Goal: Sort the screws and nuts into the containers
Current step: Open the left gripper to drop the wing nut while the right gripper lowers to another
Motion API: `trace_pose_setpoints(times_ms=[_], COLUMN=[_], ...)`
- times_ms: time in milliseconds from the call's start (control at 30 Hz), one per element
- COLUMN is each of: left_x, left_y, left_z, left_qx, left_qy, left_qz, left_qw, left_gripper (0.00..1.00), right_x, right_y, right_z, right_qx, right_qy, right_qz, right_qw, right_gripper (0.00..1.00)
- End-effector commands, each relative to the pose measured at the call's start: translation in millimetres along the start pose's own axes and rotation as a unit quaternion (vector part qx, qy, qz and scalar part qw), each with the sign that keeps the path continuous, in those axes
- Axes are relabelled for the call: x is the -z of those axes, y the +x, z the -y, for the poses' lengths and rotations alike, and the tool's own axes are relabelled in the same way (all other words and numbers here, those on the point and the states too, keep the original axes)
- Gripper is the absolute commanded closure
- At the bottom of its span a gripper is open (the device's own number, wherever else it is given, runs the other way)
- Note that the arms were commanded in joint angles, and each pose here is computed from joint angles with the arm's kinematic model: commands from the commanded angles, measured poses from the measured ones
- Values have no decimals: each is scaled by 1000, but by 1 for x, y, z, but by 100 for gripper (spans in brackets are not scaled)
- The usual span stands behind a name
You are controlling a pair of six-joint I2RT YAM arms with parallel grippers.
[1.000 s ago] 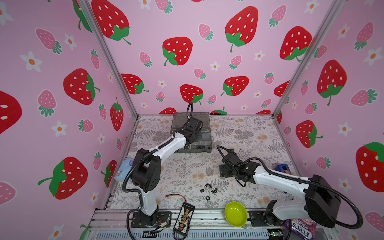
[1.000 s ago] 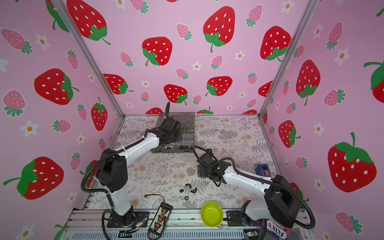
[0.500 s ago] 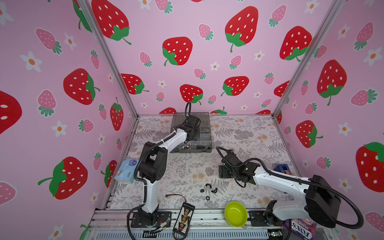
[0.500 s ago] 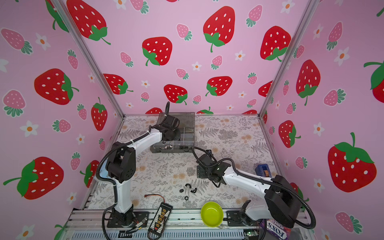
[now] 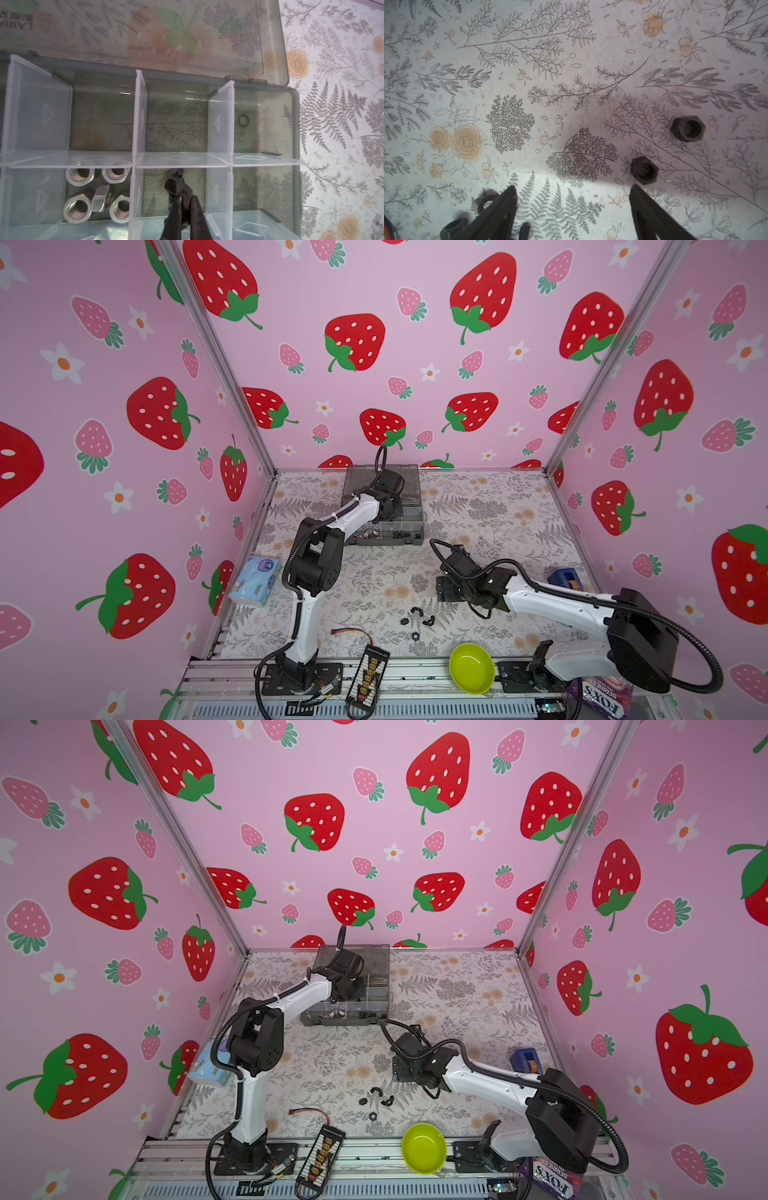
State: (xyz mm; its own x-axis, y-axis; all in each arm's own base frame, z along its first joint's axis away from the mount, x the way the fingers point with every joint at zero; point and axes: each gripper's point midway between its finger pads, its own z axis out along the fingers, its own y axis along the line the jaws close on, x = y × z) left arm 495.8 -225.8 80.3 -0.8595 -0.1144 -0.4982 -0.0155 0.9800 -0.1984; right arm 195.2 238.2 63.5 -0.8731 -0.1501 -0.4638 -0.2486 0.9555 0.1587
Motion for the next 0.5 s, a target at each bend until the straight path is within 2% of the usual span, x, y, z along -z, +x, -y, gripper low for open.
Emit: trace_pose_setpoints(times_ms=[0, 67, 100, 267, 467], left_x=[2, 1, 0, 10, 37], left_y=[-9, -8, -8, -10, -14], left_z=[3, 4, 5, 3, 5], left_qx=[-5, -5, -6, -11, -5], left_qy=[3, 7, 7, 3, 15], left_qz=[1, -2, -5, 1, 15], left_qw=[1000, 1000, 1000, 1000, 1000], left_gripper=[100, 96, 88, 70, 63], right_x=[0, 0, 0, 3, 6], right_y=[16, 21, 23, 37, 55], right_z=[0, -3, -6, -15, -33], right_qx=[3, 7, 12, 34, 78], right_qy=[2, -4, -8, -16, -38], right_qz=[-22, -31, -36, -53, -69], right_qw=[1000, 999, 999, 998, 994], right_gripper=[14, 16, 17, 23, 33])
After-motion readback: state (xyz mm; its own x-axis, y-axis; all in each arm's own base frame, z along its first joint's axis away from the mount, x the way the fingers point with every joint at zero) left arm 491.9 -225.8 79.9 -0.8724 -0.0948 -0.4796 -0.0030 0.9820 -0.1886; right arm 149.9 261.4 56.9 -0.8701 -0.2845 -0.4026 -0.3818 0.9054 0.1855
